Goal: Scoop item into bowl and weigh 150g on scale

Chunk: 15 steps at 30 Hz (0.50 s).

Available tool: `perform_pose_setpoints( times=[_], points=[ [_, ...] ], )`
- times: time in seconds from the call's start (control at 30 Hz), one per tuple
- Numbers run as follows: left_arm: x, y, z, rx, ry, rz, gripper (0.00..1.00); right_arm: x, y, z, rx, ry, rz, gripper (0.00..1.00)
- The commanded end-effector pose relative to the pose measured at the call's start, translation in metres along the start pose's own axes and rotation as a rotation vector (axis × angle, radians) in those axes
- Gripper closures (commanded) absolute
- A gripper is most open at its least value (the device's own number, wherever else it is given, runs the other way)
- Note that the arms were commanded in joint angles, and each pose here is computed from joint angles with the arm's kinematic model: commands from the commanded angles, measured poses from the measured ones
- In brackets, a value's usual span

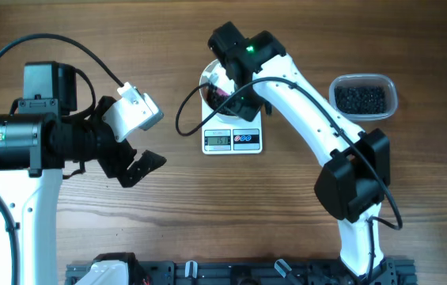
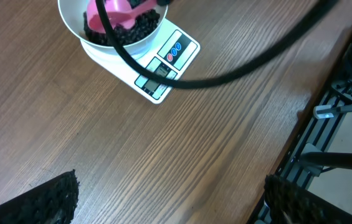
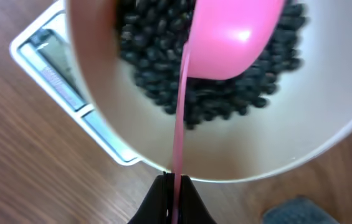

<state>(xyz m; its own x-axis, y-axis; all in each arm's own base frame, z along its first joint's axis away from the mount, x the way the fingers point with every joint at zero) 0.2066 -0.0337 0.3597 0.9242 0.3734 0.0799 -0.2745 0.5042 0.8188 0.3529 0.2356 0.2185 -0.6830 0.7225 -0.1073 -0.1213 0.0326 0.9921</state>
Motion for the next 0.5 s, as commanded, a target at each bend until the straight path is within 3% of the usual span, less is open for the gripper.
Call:
perform_pose_setpoints(
  times=[0.0,0.47],
  points=[
    [-0.002,0.006,0.002,-0.014,-0.017,0.018,0.0,0.014,-0.008,0.002,0.01,0.021,0.118,0.96],
    [-0.002,0.006,0.002,-0.014,-0.017,0.018,0.0,-0.029,0.012,-0.007,-0.067,-0.248,0.135,0.96]
  ],
)
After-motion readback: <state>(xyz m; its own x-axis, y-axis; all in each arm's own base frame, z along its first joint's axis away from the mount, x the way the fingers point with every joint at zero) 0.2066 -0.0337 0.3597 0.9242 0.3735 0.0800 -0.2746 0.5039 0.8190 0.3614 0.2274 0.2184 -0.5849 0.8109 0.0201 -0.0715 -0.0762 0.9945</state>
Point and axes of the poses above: each gripper's point midway between its finger pads, its own y axis back along the fingers, its own x axis along the line the jaws close on, z = x × y, the point moved 10 cm from there along y, back along the fingers, and after that the axes turned 15 degrees about -y, right-handed, at the moved point
